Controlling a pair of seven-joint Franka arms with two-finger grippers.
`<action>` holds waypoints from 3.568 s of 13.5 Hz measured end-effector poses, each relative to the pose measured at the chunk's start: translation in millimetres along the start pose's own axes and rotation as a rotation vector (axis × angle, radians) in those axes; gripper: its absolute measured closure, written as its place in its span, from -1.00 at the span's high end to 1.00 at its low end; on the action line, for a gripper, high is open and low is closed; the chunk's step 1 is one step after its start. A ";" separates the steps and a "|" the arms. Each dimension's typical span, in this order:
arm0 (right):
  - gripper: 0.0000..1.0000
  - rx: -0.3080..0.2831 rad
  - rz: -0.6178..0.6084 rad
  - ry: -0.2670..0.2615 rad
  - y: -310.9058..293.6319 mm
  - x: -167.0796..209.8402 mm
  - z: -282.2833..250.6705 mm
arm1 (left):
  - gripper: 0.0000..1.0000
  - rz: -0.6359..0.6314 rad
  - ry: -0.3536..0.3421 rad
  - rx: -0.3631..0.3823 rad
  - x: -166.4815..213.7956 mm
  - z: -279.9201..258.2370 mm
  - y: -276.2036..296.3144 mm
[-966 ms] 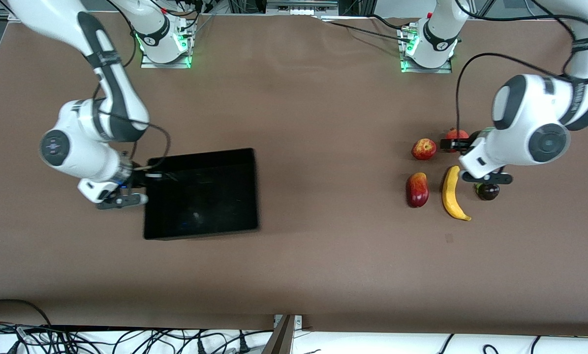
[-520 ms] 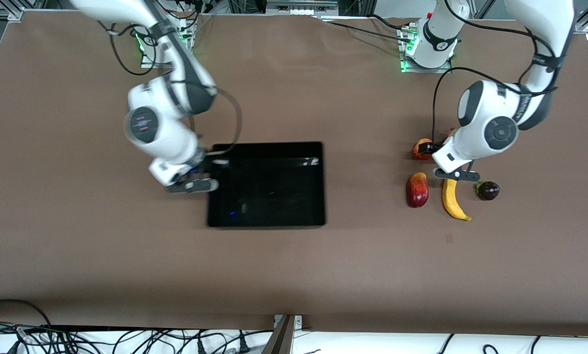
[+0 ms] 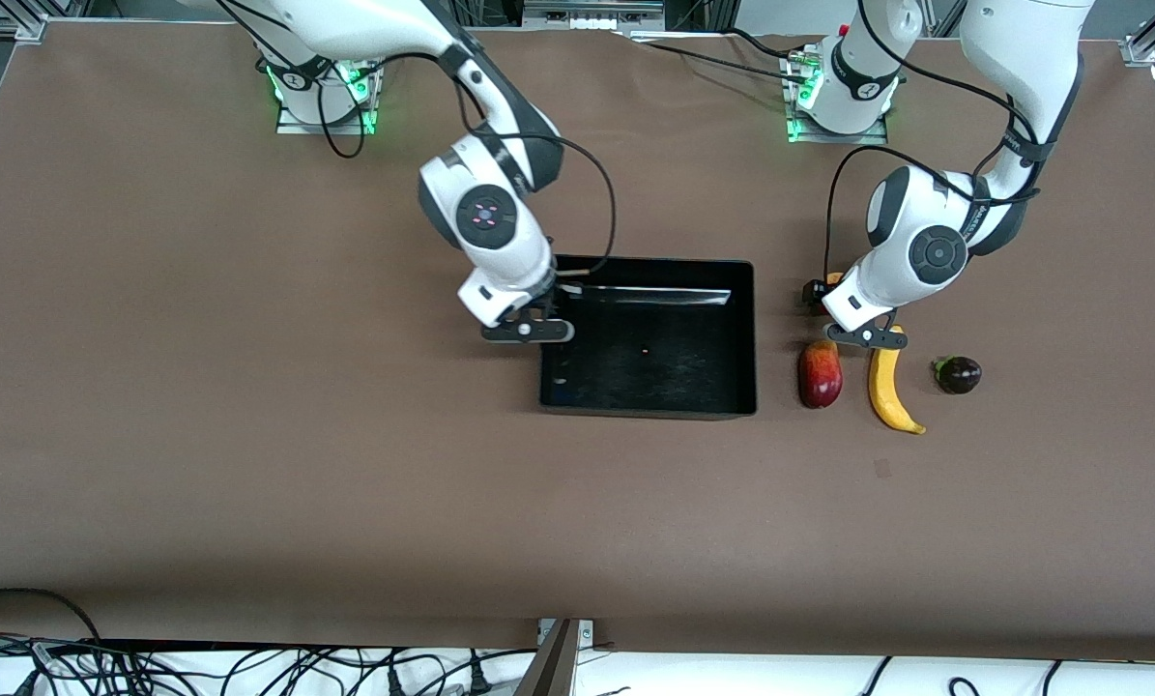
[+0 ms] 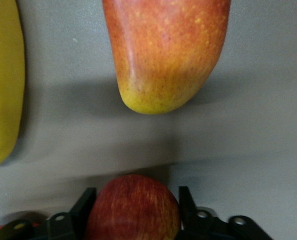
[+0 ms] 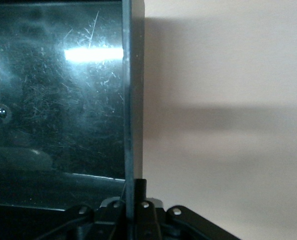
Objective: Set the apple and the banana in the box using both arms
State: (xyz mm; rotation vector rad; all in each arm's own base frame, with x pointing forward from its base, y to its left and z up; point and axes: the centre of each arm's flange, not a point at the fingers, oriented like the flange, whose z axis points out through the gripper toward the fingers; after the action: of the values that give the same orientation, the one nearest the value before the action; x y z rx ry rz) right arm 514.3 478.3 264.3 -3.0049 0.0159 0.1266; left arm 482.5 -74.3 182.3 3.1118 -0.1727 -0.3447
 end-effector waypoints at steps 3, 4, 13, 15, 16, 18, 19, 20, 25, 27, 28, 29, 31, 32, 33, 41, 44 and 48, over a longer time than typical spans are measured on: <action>-0.93 0.002 -0.019 0.013 -12.3 -3.1 29.8 | 0.33 0.002 -0.054 0.004 4.7 -13.0 0.8; -0.93 -0.003 -0.024 0.012 -13.9 -4.8 36.1 | 0.33 0.001 -0.089 0.007 11.2 -29.7 0.9; 0.27 -0.009 -0.039 0.101 -13.4 16.9 -5.6 | 0.33 -0.061 -0.107 -0.005 75.7 -202.2 56.0; 0.73 -0.036 0.004 0.146 17.5 43.3 -64.7 | 0.33 -0.146 -0.109 -0.031 85.2 -178.8 103.5; 0.96 -0.056 0.004 0.154 39.0 54.1 -97.3 | 0.33 -0.185 -0.095 -0.039 89.1 -166.8 129.1; 1.00 -0.095 -0.005 0.143 85.0 66.5 -160.1 | 0.33 -0.227 -0.046 -0.059 94.4 -140.9 178.8; 1.00 -0.108 0.008 0.140 106.8 69.5 -187.8 | 0.33 -0.223 -0.032 -0.064 94.5 -127.2 200.2; 1.00 -0.121 0.015 0.128 130.0 70.1 -215.2 | 0.33 -0.213 -0.035 -0.061 91.8 -113.5 217.9; 1.00 -0.073 -0.039 0.065 247.9 54.5 -314.8 | 0.33 -0.196 -0.171 0.008 65.4 -28.1 232.6; 1.00 -0.041 -0.041 0.054 285.9 41.4 -326.1 | 0.33 -0.194 -0.184 0.014 61.6 -15.0 233.2; 1.00 -0.025 -0.043 0.049 300.5 33.9 -329.8 | 0.46 -0.195 -0.184 0.014 61.5 -14.8 233.4; 1.00 -0.010 -0.048 0.048 312.0 27.5 -334.1 | 0.66 -0.196 -0.178 0.011 63.1 -19.2 232.7; 1.00 -0.006 -0.074 0.053 333.1 21.3 -341.1 | 1.00 -0.204 -0.167 0.005 72.5 -48.2 229.8; 1.00 -0.016 -0.083 0.056 344.2 21.4 -343.4 | 1.00 -0.209 -0.172 0.007 78.7 -73.2 226.6; 1.00 -0.026 -0.094 0.058 353.1 22.1 -344.9 | 1.00 -0.218 -0.182 0.011 85.0 -103.7 220.2; 1.00 -0.067 -0.127 0.064 366.3 23.0 -348.4 | 1.00 -0.043 -0.038 0.124 140.8 -203.3 36.7; 1.00 -0.073 -0.131 0.093 365.0 23.6 -363.2 | 1.00 0.083 0.049 0.080 154.4 -149.7 -48.1; 1.00 -0.077 -0.131 0.096 365.2 21.9 -375.7 | 1.00 0.101 0.111 0.049 135.0 -52.6 -81.4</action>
State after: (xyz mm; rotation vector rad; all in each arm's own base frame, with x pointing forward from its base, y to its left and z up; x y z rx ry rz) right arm 561.4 66.0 584.8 -3.0741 -0.1802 -0.0308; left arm 633.7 -8.7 202.7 3.1445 -0.3402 -0.1675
